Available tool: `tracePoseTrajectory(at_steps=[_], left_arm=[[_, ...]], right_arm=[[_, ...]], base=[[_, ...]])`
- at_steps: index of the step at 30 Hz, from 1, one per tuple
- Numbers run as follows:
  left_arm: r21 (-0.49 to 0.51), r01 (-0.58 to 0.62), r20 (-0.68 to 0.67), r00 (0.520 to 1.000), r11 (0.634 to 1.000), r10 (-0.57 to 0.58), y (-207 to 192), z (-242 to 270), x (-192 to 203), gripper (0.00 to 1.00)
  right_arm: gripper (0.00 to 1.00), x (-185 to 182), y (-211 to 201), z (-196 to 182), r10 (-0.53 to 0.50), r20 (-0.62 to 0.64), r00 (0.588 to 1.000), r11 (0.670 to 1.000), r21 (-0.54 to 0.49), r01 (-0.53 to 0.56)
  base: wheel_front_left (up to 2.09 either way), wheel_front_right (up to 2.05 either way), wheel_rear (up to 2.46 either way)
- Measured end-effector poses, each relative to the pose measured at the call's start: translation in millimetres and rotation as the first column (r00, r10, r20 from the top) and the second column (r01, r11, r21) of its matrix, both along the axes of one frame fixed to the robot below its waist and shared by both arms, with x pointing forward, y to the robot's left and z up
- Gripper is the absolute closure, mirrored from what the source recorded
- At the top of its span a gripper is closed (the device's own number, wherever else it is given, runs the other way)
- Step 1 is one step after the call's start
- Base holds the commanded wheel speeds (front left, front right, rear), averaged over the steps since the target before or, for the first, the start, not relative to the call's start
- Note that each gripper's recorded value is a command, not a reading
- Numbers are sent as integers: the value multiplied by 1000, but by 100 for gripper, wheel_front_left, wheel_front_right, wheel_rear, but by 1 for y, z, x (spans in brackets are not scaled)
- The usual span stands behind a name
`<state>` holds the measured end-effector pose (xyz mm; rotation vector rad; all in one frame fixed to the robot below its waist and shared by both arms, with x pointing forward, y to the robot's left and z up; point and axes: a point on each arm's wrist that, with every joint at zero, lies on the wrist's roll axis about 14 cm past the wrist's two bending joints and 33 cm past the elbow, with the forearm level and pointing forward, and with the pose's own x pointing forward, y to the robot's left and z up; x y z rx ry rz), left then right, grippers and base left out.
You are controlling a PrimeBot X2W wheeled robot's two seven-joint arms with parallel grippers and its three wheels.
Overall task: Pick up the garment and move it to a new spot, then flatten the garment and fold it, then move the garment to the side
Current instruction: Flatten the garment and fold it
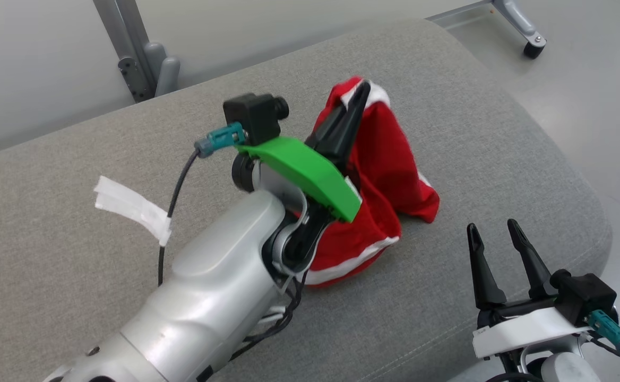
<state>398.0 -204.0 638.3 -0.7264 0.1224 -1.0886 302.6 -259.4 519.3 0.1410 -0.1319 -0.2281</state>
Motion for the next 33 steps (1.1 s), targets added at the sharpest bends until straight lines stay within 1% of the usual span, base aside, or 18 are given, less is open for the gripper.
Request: tracePoseTrajectory(at_steps=[2,3,6,8,10,12,15,18,19,22,27,29,31,32,33], left_arm=[[85,8,-34,999,996,-5,6,-38,1,100],[150,23,-84,996,988,-11,18,-71,-2,100],[208,60,-174,985,976,-23,43,-112,-12,100],[233,62,-233,972,970,-6,65,-134,-19,100],[256,40,-289,957,966,37,91,-154,-22,100],[255,12,-342,936,967,79,115,-166,-24,100],[257,-25,-363,924,966,121,142,-174,-26,100],[336,-73,-332,924,939,190,172,-191,-25,100],[336,-73,-332,924,939,190,172,-191,-25,100],[377,-102,-322,917,921,233,187,-203,-29,100],[410,-122,-325,907,904,270,198,-217,-36,100],[427,-124,-323,904,896,279,201,-223,-39,93],[453,-131,-317,901,882,296,208,-230,-40,91],[460,-133,-316,899,878,302,211,-232,-40,87],[463,-131,-319,898,877,303,212,-234,-41,78]], right_arm=[[0,2,1,-1,5,-2,1000,1000,1,-5],[0,2,2,-1,7,-1,1000,1000,2,-7],[0,-4,-2,-8,-7,-21,1000,1000,6,7],[0,-6,-1,-13,-6,-38,999,1000,9,6],[0,-4,1,-15,4,-42,999,1000,11,-3],[0,0,7,-15,24,-43,999,1000,9,-23],[0,9,17,-15,64,-40,997,998,10,-64],[0,21,30,-12,111,-30,993,994,1,-111],[0,21,30,-12,111,-30,993,994,1,-111],[0,30,40,-11,148,-25,989,989,-5,-148],[0,39,51,-12,185,-31,982,983,-12,-185],[0,41,54,-14,196,-36,980,980,-14,-197],[0,42,56,-15,205,-39,978,979,-13,-205],[0,42,57,-15,207,-41,977,978,-13,-208],[0,43,57,-16,209,-42,977,978,-14,-209]], base=[[0,0,0],[0,0,0],[0,0,0],[0,0,0],[0,0,0],[0,0,0],[0,0,0],[0,0,0],[0,0,0],[0,0,0],[0,0,0],[0,0,0],[0,0,0],[0,0,0],[0,0,0]])
